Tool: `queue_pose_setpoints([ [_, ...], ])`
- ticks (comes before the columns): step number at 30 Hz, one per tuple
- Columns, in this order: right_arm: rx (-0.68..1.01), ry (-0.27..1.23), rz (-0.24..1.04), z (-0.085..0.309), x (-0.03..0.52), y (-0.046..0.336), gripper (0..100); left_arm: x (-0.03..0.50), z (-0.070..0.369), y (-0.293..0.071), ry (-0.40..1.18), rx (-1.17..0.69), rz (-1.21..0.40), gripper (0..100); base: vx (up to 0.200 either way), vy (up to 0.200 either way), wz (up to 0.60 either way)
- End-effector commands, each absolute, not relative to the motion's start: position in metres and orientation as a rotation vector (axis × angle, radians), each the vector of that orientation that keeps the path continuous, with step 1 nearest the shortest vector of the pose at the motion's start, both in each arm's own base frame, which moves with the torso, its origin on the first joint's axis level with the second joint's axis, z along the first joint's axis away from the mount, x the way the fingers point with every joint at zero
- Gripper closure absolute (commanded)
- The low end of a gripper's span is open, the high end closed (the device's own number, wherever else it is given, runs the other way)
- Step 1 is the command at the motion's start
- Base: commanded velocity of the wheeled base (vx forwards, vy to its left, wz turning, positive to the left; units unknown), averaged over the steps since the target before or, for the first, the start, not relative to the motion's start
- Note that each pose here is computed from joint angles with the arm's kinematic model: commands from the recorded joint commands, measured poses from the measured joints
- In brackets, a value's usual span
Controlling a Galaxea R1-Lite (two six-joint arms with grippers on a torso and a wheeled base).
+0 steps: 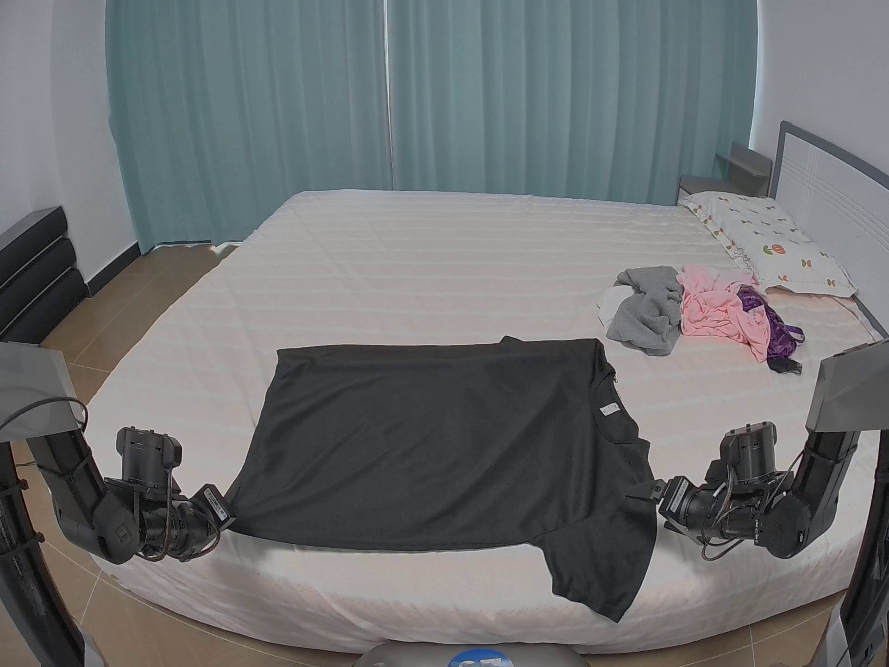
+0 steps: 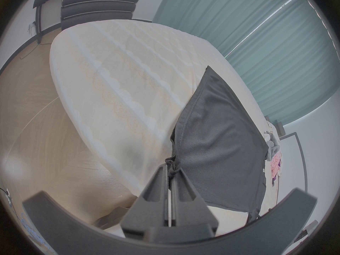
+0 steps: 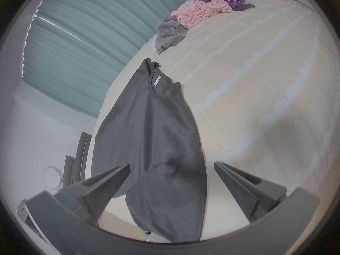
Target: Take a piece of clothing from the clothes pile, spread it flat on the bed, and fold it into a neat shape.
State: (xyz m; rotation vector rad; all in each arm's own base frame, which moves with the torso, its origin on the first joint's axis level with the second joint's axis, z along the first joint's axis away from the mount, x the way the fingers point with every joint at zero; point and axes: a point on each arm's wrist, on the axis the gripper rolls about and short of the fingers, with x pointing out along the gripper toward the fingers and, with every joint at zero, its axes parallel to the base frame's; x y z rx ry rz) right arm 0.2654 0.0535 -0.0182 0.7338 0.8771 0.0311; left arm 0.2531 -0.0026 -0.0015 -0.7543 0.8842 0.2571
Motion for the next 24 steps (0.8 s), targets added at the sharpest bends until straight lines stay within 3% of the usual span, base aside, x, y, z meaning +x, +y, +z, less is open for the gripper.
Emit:
queue_pose_setpoints([
  [1, 0.738, 0.884, 0.023, -0.029, 0.276, 0.054, 0, 0.253, -0.001, -0.003, 0.882, -0.756, 0.256, 100, 0.000, 0.000, 0.00],
  [5, 0.734, 0.879, 0.027, -0.034, 0.286, 0.057, 0, 0.253, -0.001, -0.003, 0.884, -0.756, 0.257, 100, 0.000, 0.000, 0.00],
  [6, 0.734, 0.879, 0.027, -0.034, 0.286, 0.057, 100, 0.253, -0.001, -0.003, 0.884, -0.756, 0.257, 100, 0.000, 0.000, 0.00],
  [24, 0.715, 0.765, 0.004, -0.026, 0.309, 0.055, 100, 0.253, -0.003, -0.003, 0.889, -0.754, 0.257, 100, 0.000, 0.000, 0.00],
])
